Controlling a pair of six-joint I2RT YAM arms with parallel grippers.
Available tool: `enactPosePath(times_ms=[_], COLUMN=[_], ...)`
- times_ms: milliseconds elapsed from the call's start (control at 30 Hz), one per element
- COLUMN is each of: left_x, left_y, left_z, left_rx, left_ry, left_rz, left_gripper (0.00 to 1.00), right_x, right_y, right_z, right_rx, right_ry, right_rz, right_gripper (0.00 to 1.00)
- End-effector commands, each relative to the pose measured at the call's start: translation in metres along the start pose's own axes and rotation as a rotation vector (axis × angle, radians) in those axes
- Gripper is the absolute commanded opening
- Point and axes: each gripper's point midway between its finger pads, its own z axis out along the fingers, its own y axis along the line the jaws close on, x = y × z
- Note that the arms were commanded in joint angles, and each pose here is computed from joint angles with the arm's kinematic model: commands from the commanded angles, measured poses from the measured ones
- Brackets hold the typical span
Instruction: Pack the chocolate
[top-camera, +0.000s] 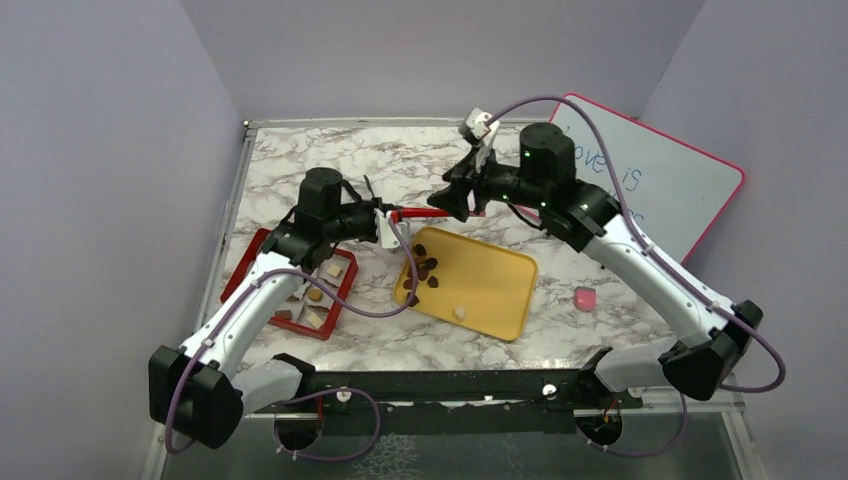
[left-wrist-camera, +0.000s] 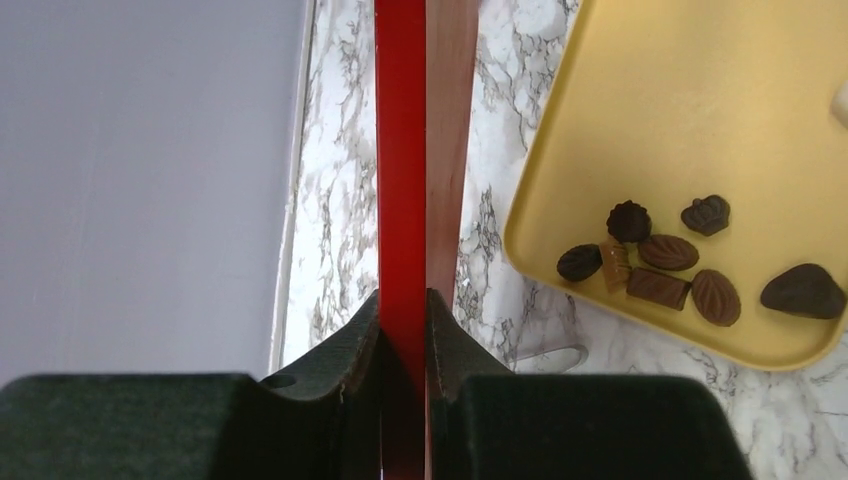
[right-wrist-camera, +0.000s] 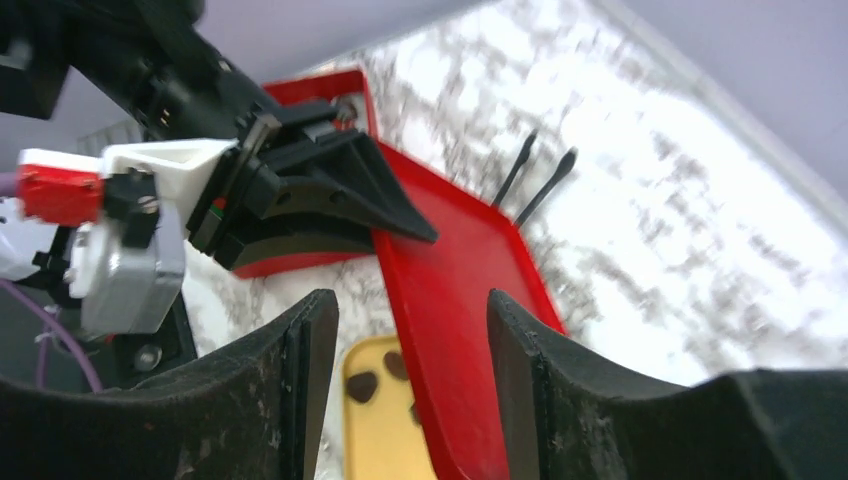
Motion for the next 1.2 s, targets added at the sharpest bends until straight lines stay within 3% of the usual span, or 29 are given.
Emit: enactPosePath(times_ms=[0, 100, 267, 400, 567, 833, 1167], left_x=[-0.036, -0.04, -0.04, -0.041, -0.038, -0.037, -0.036], left_y=[0.024, 0.019, 0.013, 0.008, 0.002, -0.005, -0.008], left_z=[-0.026, -0.036, -0.044, -0.046, -0.046, -0.045, -0.045], left_rx=[-0.096, -0.103, -0.102, -0.099, -0.09, -0.072, -0.066], left_ry=[-0.048, -0.038, -0.019, -0.023, -0.019, -0.024, -0.023], left_rz=[0.017, 0.023, 0.022, 0.017, 0.001, -0.019, -0.007], left_gripper=[0.09, 0.09, 0.09, 0.09, 0.09, 0.09, 0.09], right_x=[-0.07, -0.057, -0.006, 0.012, 0.018, 0.022, 0.029], right_y=[0.015, 0.029, 0.036, 0.04, 0.031, 0.025, 0.021], right_z=[-0.042, -0.054, -0.057, -0.06, -0.053, -0.028, -0.014], right_rx=[0.01, -0.06, -0.154, -0.19, -0.164, -0.174, -0.148], right_ry=[-0.233, -0.173, -0.01, 0.003, 0.035, 0.049, 0.111], right_rz=[-0.122, -0.234, -0.361, -0.465, -0.536, -0.62, -0.634], right_gripper=[0.66, 0.73, 0.73, 0.82, 0.82, 0.74, 0.38])
